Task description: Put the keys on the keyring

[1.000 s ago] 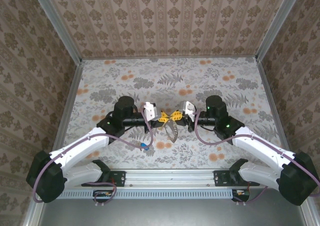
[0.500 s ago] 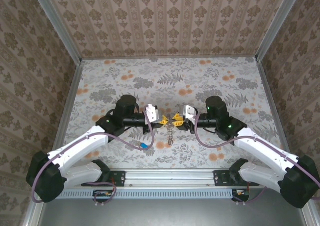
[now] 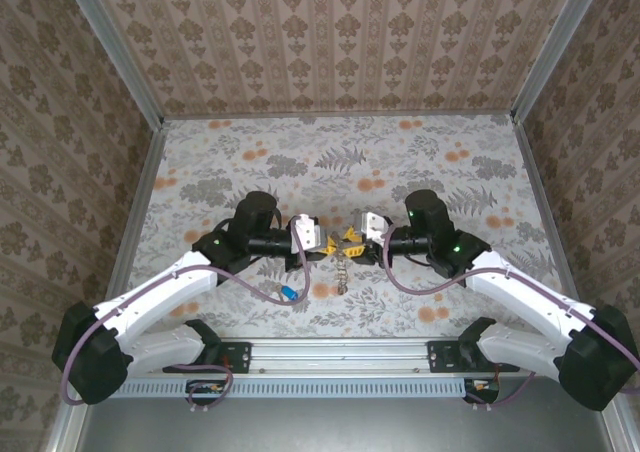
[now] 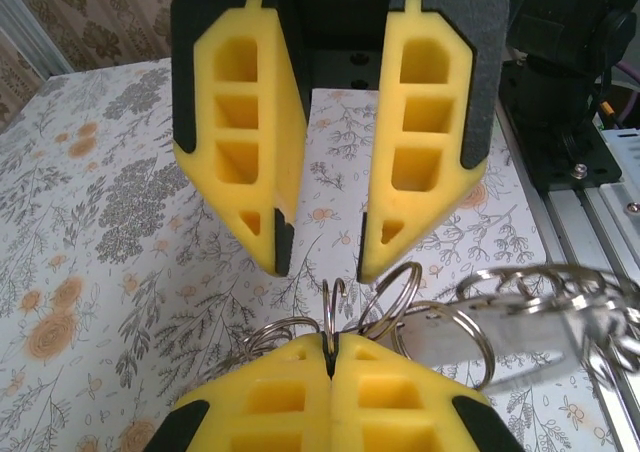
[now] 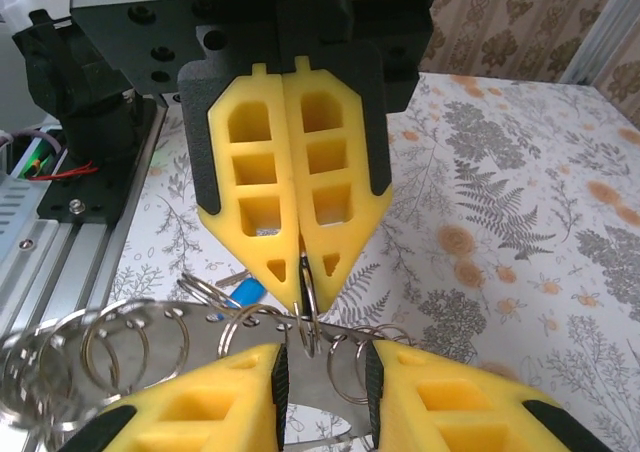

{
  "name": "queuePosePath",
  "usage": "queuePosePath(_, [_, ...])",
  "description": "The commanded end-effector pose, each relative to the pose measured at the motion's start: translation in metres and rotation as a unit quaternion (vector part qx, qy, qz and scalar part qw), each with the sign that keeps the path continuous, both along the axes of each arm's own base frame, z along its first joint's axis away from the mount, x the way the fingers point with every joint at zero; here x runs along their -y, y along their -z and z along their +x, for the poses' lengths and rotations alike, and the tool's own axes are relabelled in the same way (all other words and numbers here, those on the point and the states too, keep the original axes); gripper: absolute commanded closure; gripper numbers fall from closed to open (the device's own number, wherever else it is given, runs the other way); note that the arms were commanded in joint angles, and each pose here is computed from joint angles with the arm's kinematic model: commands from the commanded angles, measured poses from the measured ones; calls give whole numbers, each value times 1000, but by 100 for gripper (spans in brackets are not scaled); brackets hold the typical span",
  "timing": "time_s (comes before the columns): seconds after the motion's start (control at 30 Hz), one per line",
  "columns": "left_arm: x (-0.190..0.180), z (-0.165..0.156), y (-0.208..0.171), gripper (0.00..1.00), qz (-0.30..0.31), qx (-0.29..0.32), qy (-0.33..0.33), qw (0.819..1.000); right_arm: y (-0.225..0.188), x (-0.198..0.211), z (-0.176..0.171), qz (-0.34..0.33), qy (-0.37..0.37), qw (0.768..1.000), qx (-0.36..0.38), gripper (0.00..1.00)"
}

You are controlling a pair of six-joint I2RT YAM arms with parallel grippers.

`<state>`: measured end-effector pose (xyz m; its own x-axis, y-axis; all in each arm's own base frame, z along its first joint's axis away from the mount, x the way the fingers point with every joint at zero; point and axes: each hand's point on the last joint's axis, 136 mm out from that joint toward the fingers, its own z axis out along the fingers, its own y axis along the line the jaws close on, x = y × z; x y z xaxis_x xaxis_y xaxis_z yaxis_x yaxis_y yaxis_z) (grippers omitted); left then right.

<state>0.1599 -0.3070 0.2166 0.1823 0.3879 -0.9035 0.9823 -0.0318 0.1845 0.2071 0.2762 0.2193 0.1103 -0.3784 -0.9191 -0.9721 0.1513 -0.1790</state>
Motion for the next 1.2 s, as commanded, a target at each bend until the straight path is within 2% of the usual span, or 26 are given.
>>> queuePosePath(0.0, [5, -1, -25, 100, -26, 27, 15, 999, -6, -6, 1, -1, -8, 1000, 12, 70])
queuePosePath(0.17, [6, -1, -26, 100, -30, 22, 11, 999, -3, -11, -1, -5, -13, 1000, 10, 76])
queuePosePath(0.27, [7, 0, -26, 100, -32, 21, 11, 999, -2, -12, 1, -2, -9, 1000, 6, 76])
queuePosePath(0.43, [-1, 10, -20, 100, -8, 32, -27, 999, -5, -5, 8, 7, 25, 999, 26, 64])
queuePosePath(0.53, [-19, 25, -17, 100, 20, 52, -79, 995, -11, 5, 21, 19, 72, 996, 44, 57])
queuePosePath(0.63, [-44, 32, -18, 100, 40, 64, -107, 991, -15, 12, 27, 27, 97, 993, 61, 55])
queuePosePath(0.77, [-78, 41, -23, 100, 53, 87, -147, 984, 5, 7, 19, -19, 47, 998, 44, 54])
queuePosePath(0.83, [-91, 41, -24, 100, 69, 103, -153, 980, 15, -3, 12, -30, 14, 999, 23, 57])
queuePosePath(0.93, [-109, 43, -23, 100, 98, 119, -158, 975, 34, -23, 4, -48, -24, 998, 29, 57])
queuePosePath(1.17, [-154, 61, -14, 100, 151, 96, -220, 959, 87, -77, -11, -97, -92, 991, 28, 56])
